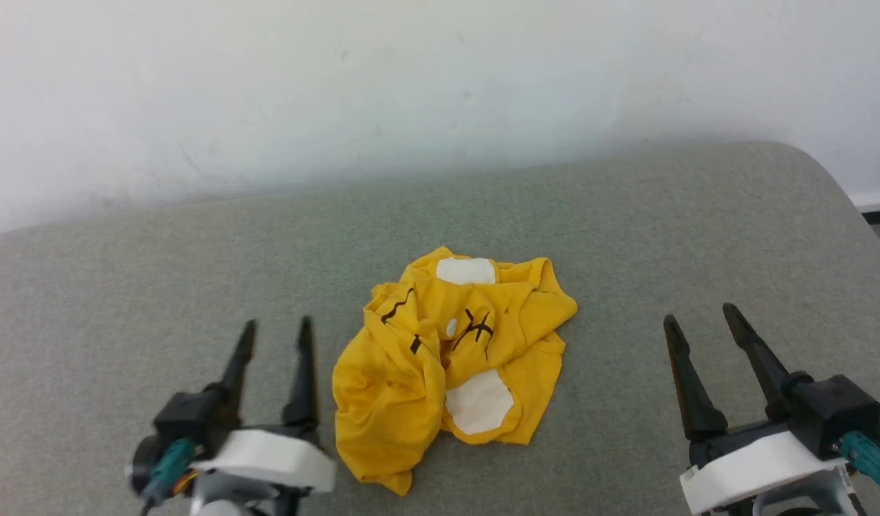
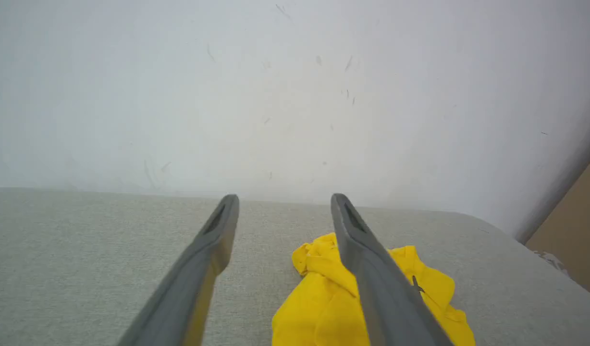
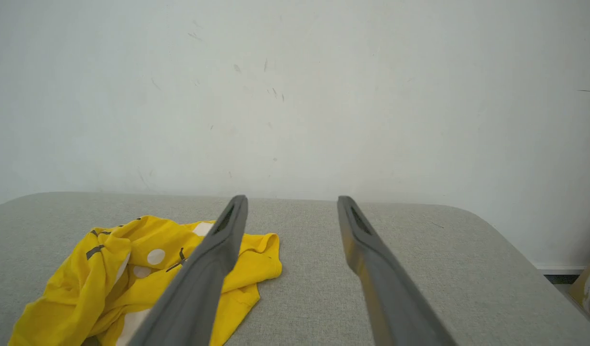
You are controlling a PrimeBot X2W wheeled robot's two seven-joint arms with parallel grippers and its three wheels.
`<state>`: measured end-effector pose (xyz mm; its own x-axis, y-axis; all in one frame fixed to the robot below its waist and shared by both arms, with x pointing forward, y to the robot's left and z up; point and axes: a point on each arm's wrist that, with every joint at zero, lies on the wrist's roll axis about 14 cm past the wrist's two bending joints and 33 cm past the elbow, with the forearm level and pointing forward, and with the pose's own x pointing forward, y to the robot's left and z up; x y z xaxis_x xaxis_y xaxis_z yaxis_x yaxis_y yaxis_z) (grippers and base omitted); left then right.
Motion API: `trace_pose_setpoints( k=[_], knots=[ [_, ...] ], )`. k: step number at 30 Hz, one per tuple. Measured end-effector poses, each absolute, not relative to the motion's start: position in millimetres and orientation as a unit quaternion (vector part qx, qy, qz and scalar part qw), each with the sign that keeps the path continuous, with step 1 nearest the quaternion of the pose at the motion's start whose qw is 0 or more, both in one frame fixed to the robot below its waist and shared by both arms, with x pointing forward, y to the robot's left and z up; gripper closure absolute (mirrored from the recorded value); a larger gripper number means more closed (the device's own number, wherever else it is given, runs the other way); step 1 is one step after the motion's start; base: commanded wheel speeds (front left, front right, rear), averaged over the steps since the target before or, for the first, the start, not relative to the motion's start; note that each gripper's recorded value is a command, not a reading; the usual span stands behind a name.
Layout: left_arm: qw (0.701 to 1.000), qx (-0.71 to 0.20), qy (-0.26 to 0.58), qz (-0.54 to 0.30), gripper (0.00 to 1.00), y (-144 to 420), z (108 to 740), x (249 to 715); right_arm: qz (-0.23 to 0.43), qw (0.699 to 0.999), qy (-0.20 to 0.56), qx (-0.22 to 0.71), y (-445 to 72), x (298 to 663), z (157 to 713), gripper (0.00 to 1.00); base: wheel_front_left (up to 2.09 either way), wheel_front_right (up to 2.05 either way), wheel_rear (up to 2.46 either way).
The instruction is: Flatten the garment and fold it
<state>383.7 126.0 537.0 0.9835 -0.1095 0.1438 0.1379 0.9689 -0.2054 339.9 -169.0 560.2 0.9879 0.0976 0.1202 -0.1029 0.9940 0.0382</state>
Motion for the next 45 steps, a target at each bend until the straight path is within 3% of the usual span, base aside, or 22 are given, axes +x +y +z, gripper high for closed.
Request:
trace_pose_setpoints(
  k=[9, 23, 30, 35, 43, 44, 45],
  knots=[
    [0.999, -0.040, -0.033, 0.011, 0.00, 192.2, 523.3, 359.3, 0.053, 0.997, -0.050, 0.016, -167.2, 333.2, 557.1, 0.00, 0.00, 0.00, 0.00],
    [0.998, -0.057, -0.023, 0.015, 0.00, 190.7, 523.3, 357.1, 0.057, 0.998, -0.037, 0.017, -165.4, 339.3, 549.8, 0.00, 0.00, 0.00, 0.00],
    [0.992, -0.103, -0.032, -0.064, 0.00, 143.3, 545.9, 397.4, 0.068, 0.997, -0.028, 0.018, -158.3, 350.9, 546.2, 0.00, 0.00, 0.00, 0.00],
    [0.983, -0.111, 0.030, -0.146, 0.00, 91.7, 535.6, 428.9, 0.075, 0.997, -0.026, 0.019, -153.4, 361.5, 544.4, 0.00, 0.00, 0.00, 0.00],
    [0.951, -0.079, 0.229, -0.192, 0.00, 57.2, 454.1, 429.3, 0.045, 0.998, -0.012, 0.030, -172.4, 357.5, 533.2, 0.00, 0.00, 0.00, 0.00],
    [0.946, -0.075, 0.248, -0.195, 0.03, 55.4, 446.7, 427.0, 0.041, 0.999, -0.009, 0.030, -174.8, 356.5, 531.2, 0.00, 0.00, 0.00, 0.00],
    [0.943, -0.071, 0.258, -0.198, 0.41, 53.8, 442.3, 425.7, 0.037, 0.999, -0.007, 0.030, -176.9, 355.5, 529.6, 0.00, 0.00, 0.00, 0.00]
  ],
)
